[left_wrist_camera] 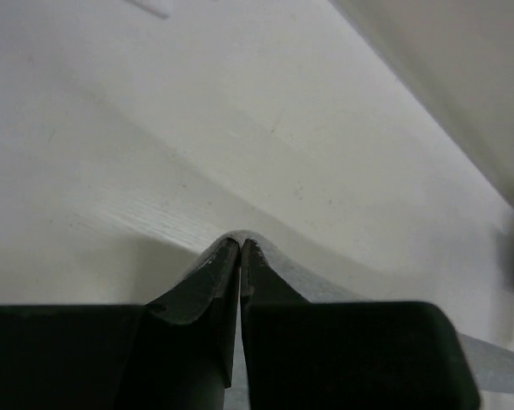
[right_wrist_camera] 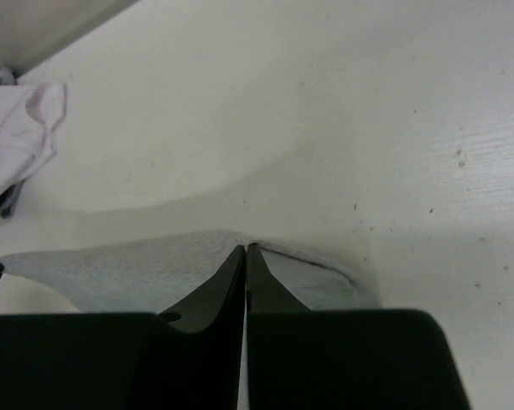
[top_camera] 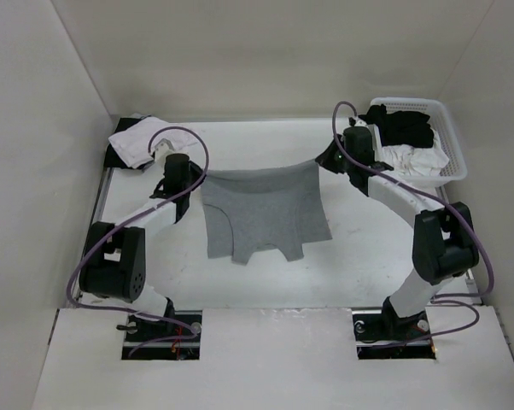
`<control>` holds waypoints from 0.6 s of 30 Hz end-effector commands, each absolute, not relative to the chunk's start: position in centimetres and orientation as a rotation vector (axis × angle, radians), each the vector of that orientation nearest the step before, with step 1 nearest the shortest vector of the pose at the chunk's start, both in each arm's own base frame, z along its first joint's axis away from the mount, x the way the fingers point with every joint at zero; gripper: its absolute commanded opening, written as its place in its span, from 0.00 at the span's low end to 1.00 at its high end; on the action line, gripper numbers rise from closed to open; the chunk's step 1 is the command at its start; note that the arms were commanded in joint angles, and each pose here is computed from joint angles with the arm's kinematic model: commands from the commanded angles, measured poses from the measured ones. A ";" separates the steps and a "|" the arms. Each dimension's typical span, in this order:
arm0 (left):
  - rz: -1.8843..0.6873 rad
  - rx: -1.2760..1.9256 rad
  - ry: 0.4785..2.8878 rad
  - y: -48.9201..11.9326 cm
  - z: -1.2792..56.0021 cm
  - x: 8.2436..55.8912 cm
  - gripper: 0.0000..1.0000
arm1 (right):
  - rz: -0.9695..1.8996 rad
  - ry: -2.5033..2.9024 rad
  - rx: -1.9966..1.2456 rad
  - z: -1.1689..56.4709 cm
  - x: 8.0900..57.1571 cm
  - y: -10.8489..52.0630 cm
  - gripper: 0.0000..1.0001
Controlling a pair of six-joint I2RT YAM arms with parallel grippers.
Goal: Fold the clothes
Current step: Fold the tank top
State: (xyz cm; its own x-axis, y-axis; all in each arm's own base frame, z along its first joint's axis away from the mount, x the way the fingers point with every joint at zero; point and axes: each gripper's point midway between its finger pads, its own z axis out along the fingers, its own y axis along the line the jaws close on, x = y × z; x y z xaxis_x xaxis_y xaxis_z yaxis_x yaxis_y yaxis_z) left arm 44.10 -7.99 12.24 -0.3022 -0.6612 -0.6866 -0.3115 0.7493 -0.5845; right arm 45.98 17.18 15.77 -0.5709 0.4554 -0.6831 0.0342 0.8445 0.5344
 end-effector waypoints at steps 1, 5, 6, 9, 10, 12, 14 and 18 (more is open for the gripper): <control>-0.594 -0.708 1.695 -8.9 19.8 45.7 0.01 | 0.672 1.984 0.297 20.9 47.0 18.0 0.03; -0.621 -0.680 1.690 -9.3 19.9 41.4 0.01 | 0.651 2.015 0.330 18.3 44.1 16.8 0.03; -0.626 -0.668 1.695 -9.6 19.7 40.3 0.01 | 0.647 2.021 0.348 17.7 43.4 16.5 0.03; -0.653 -0.662 1.717 -10.1 18.5 36.6 0.02 | 0.638 2.029 0.405 15.9 40.8 15.4 0.03; -0.657 -0.655 1.722 -10.2 18.2 35.6 0.02 | 0.636 2.026 0.420 15.5 40.2 15.1 0.03; -0.663 -0.654 1.719 -9.8 17.9 33.4 0.02 | 0.639 2.022 0.448 14.7 38.5 14.5 0.03; -0.670 -0.651 1.729 -9.6 17.5 31.3 0.02 | 0.648 2.025 0.464 13.9 36.8 14.1 0.03; -0.682 -0.650 1.752 -9.0 16.5 27.5 0.02 | 0.644 2.044 0.467 12.3 33.3 13.7 0.03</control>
State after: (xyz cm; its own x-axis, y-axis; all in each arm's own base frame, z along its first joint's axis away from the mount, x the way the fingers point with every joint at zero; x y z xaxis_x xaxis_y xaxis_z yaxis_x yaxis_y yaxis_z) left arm 29.49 -9.33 17.44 -0.2347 -0.7143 -0.6593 -0.0704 0.6890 -0.7214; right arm 33.42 13.73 10.32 -0.5872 0.5131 -0.6260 0.1069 0.8158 0.5684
